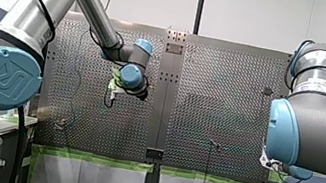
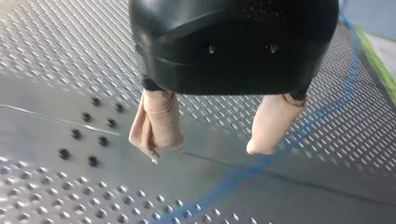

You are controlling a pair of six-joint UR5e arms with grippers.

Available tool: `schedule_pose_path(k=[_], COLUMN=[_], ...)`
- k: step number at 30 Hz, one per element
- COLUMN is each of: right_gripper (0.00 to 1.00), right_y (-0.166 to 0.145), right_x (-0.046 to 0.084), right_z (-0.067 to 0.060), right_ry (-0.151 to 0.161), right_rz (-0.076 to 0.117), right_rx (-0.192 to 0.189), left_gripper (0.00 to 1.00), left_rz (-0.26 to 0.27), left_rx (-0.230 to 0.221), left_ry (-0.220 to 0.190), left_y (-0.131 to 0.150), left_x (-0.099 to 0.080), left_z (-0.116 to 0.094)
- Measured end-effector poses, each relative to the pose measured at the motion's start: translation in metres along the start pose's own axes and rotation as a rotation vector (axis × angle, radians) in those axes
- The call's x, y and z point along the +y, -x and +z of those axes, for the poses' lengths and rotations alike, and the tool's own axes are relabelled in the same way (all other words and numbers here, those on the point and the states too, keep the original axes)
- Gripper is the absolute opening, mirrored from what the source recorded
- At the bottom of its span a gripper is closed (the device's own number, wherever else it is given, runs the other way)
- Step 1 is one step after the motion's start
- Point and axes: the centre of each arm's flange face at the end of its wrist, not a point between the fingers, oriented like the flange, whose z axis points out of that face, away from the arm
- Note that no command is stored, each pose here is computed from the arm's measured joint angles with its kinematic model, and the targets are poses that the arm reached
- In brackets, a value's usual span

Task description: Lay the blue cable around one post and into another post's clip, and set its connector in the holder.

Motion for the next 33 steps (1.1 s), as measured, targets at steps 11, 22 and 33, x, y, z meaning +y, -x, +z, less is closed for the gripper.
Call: schedule_pose_path(k=[11, 22, 33], right_gripper=[0.00, 0.00, 0.00], right_y=[0.000, 0.000, 0.000], right_x=[-0.003, -0.005, -0.005], right_z=[0.000, 0.001, 0.001], right_ry=[-0.005, -0.008, -0.010], right_rz=[-0.002, 0.000, 0.002], right_rx=[-0.003, 0.000, 0.002], left_gripper=[1.00, 1.00, 1.00], left_rz=[-0.103, -0.113, -0.130], left_rx=[-0.036, 0.017, -0.113], left_ry=[-0.049, 0.053, 0.152], left_y=[0.012, 0.013, 0.077], left_x=[0.006, 0.028, 0.039], left_z=[-0.029, -0.074, -0.087])
